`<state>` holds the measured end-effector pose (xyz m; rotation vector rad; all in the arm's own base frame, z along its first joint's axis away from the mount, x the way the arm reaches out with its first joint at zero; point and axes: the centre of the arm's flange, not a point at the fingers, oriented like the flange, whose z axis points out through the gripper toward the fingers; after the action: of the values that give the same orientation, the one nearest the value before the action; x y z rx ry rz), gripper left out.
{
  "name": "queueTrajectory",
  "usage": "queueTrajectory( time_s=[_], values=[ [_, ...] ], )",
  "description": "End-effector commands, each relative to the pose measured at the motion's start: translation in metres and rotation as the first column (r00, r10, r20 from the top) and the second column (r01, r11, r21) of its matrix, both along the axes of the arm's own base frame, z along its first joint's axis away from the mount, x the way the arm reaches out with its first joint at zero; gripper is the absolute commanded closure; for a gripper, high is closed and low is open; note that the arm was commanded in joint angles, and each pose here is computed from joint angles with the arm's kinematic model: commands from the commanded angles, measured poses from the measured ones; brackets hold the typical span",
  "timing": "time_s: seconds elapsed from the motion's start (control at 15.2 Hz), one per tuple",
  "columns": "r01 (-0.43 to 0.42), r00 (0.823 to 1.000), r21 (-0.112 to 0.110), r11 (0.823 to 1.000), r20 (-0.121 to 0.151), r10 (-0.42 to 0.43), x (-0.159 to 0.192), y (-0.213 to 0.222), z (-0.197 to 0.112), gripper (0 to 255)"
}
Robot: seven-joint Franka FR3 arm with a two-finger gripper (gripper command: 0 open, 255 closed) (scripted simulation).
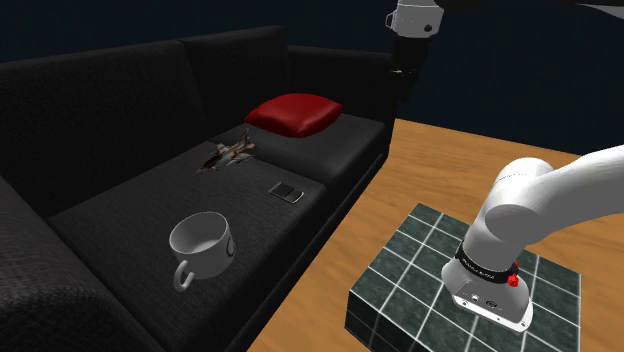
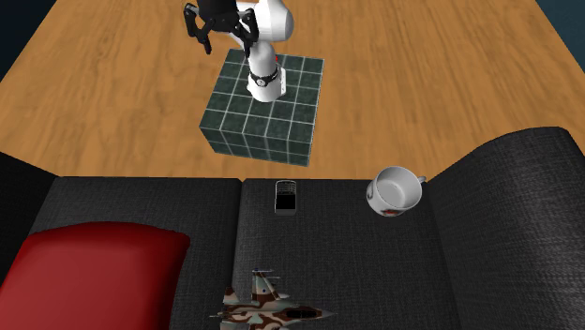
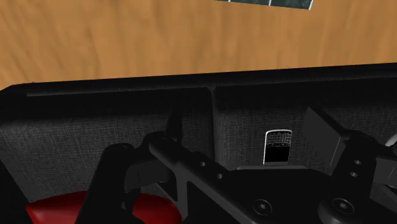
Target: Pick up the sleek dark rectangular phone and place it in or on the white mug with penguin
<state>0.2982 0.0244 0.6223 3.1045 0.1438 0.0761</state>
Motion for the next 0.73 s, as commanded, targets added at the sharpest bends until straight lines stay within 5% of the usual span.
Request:
queueTrajectory(
  time_s=[0.0, 0.66],
  values=[
    [0.0, 1.0, 0.0, 1.0, 0.0, 0.0, 0.0, 0.0, 0.0, 0],
    [-0.071, 0.997, 0.03, 0.997, -0.009, 0.071, 0.09, 0.044, -0.084, 0]
  ],
)
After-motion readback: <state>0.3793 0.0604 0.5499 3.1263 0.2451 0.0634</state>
